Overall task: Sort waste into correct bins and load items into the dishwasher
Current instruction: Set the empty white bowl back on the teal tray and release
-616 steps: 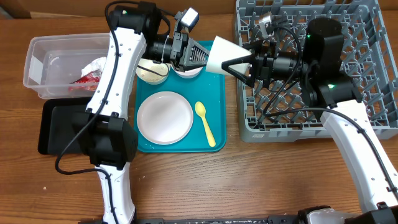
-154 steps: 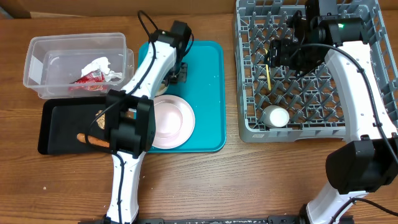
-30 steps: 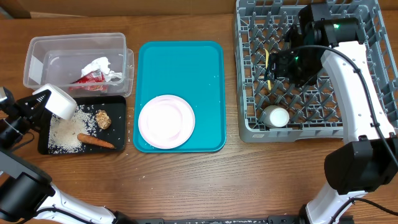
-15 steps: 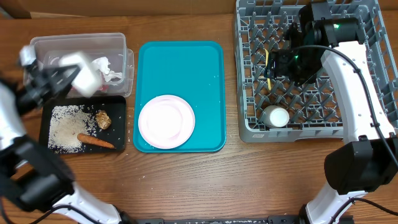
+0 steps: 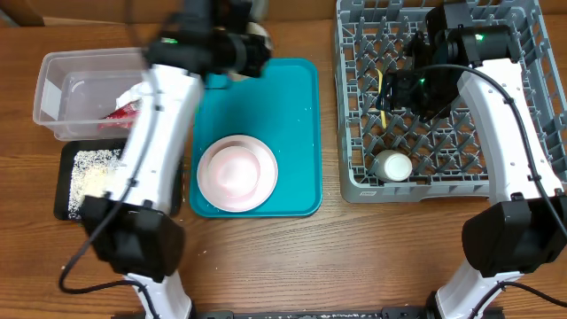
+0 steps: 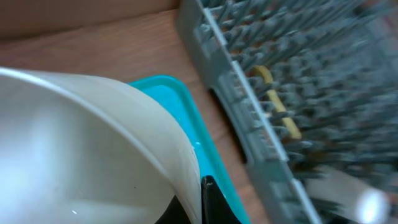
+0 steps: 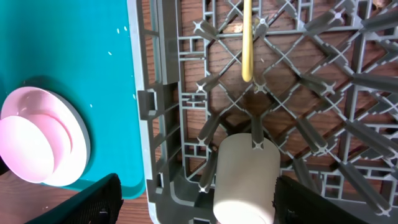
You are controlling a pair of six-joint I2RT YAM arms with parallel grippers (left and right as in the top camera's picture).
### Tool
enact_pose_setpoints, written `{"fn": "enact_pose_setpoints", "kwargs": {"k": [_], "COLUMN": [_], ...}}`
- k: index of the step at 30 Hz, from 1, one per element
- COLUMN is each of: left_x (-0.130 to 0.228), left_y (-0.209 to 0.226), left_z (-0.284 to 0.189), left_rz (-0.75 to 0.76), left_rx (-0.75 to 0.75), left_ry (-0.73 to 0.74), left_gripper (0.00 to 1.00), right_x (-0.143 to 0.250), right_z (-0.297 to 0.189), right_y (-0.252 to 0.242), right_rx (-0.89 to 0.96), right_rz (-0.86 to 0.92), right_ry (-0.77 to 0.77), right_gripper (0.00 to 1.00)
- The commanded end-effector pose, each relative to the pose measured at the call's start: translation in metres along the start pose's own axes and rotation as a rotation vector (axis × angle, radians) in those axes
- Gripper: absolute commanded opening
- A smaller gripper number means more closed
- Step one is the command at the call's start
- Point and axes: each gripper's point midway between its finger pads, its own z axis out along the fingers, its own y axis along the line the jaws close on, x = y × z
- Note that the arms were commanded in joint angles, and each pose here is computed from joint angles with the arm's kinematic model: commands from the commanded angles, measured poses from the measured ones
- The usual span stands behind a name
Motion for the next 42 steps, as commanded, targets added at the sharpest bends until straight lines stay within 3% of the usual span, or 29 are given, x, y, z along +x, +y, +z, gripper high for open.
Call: {"fn": "enact_pose_setpoints", "kwargs": {"k": [1,8,19,24,29,33,37,42], "left_x": [0.009,0.062,0.111,0.121,0.116,0.087,0.041,-0.003], "left_y": [0.039,0.045,0.039,0.039,0.04,0.051,0.068,0.091], "left_z": [0.026,0.09,0.129,0.128,0.125,0.102,0.05,-0.028], "left_rz": [0.093,0.127,0.12,0.115,0.082,-0.029,-0.139,-0.256], "left_rx": [-0.342,-0.329,-0.272,-0.267,-0.277,-0.308,-0.317,-0.347], "left_ry": [0.047,0.237,0.391,0.43,0.416,0.368,0.285,0.158], "left_gripper": [0.04,0.04,0.06,0.25,0.34,0.36,0.38,0.52], "right_x": [-0.006,-0.01,-0.016,-0.017,-0.019,-0.024,-0.034,-0.047], "right_z": [-0.015,-0.016,-0.016,-0.016,-0.017,-0.019,-0.019,-0.017], "right_y": [0.007,0.01,0.013,0.013,0.021,0.032,0.044,0.087], "right_rx": [-0.022,-0.036,-0.05,-0.051,-0.096,-0.152,-0.175,-0.232], "right_rz": [-0.013,-0.017,-0.021,-0.022,-0.027,-0.035,0.03,0.008], "right_ry": [-0.054,-0.071,-0.091,-0.095,-0.103,-0.122,-0.162,-0.229], "right_gripper": [0.8,0.8,0.8,0.81,0.81,0.8,0.8,0.8]}}
